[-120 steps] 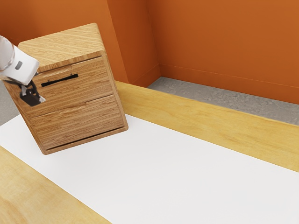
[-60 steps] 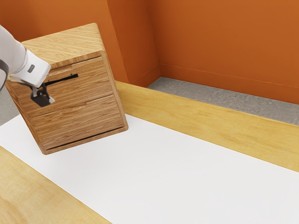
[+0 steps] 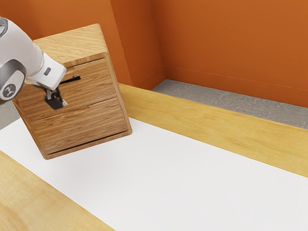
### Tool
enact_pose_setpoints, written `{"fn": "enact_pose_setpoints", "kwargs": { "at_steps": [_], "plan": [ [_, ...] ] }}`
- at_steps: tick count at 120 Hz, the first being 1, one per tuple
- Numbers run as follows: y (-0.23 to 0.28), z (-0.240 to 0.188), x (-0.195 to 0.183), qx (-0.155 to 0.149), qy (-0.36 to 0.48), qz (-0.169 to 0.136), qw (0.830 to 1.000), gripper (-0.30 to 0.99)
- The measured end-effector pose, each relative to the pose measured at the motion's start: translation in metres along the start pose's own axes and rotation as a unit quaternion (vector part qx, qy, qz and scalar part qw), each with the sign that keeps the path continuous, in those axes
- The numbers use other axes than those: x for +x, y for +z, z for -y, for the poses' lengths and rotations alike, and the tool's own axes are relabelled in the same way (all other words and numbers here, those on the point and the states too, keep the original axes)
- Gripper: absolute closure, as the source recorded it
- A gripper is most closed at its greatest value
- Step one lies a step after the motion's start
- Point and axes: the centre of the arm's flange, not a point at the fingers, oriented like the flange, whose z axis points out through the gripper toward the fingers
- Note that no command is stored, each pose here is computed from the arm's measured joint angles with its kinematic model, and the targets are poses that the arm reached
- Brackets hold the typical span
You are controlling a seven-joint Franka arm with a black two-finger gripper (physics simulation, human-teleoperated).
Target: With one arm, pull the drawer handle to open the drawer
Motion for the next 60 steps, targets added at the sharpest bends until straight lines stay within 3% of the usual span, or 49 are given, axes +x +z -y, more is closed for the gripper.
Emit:
{"fn": "enact_pose_setpoints", "kwargs": {
  "at_steps": [60],
  "plan": [
    [0.024,-0.003,0.009,-0.006,0.001,0.000,1.000,-0.01]
  ]
}}
